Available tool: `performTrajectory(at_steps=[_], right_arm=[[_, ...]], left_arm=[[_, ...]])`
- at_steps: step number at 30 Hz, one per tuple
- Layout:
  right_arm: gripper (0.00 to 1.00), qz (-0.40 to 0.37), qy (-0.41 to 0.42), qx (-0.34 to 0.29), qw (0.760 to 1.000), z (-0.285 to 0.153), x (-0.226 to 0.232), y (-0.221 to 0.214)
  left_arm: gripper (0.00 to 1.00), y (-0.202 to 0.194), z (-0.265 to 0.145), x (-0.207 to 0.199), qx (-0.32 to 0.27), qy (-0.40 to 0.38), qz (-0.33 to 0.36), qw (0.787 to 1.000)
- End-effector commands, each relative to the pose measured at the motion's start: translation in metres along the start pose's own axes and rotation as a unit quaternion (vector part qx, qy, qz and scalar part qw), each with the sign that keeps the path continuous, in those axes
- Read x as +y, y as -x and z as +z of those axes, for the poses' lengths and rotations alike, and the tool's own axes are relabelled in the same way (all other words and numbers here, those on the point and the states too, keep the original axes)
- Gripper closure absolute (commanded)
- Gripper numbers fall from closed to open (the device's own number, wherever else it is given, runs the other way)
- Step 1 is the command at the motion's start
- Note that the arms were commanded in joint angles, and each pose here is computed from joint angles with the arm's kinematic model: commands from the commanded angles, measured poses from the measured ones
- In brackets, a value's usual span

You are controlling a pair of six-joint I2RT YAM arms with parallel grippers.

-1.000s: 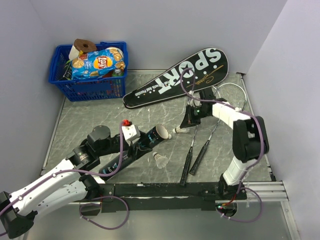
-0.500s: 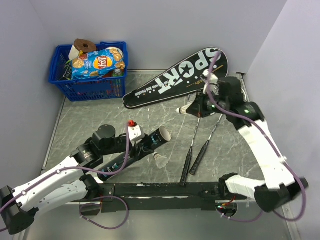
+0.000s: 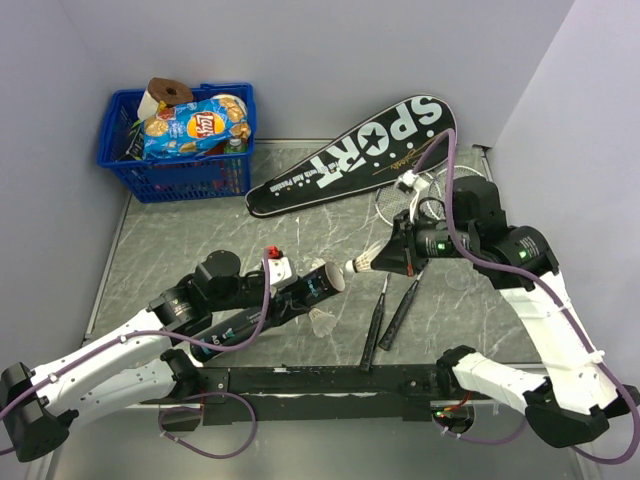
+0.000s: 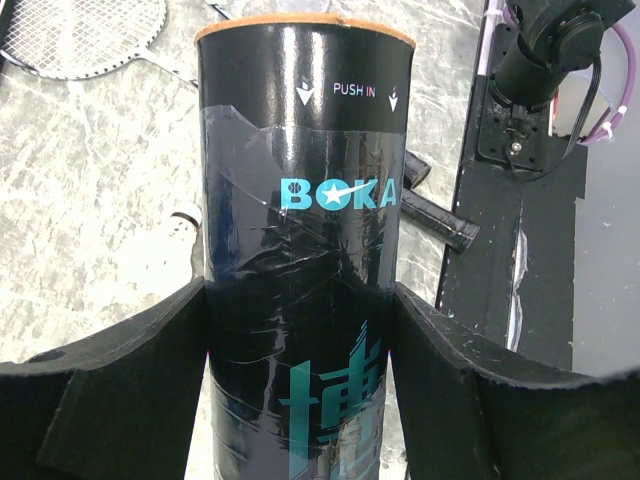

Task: Pack up the badminton gear

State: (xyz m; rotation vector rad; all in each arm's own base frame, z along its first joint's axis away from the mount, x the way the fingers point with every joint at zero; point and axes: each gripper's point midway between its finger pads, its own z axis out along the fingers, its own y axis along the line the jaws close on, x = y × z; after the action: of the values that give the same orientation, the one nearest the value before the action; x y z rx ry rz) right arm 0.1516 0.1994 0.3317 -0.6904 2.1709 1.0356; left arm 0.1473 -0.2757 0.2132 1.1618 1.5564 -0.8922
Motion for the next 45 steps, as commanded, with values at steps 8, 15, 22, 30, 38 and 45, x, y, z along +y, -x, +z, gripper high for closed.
performTrajectory(at_steps=[8, 15, 22, 30, 38, 45], right_arm=[[1.00, -0.013, 0.047, 0.033, 0.998, 0.010, 0.022, -0.022], [1.00, -0.016, 0.053, 0.042, 0.998, 0.029, 0.022, -0.013], [1.00, -0.018, 0.078, 0.067, 0.994, 0.051, 0.030, -0.016], [1.00, -0.007, 0.113, 0.077, 0.991, 0.087, 0.039, -0.033], [1.00, 0.036, 0.139, 0.066, 0.987, 0.127, 0.047, -0.049], [0.90, 0.051, 0.155, 0.049, 0.985, 0.140, 0.054, -0.048]], left_arm=[[0.99, 0.018, -0.002, -0.011, -0.028, -0.026, 0.020, 0.999], [0.99, 0.021, -0.005, -0.018, -0.035, -0.039, 0.027, 0.998], [0.99, 0.027, -0.008, -0.020, -0.048, -0.040, 0.034, 0.997], [0.99, 0.036, -0.013, -0.025, -0.070, -0.048, 0.040, 0.996], [0.99, 0.040, -0.014, -0.027, -0.079, -0.051, 0.040, 0.995], [0.99, 0.042, -0.016, -0.027, -0.085, -0.051, 0.041, 0.994]])
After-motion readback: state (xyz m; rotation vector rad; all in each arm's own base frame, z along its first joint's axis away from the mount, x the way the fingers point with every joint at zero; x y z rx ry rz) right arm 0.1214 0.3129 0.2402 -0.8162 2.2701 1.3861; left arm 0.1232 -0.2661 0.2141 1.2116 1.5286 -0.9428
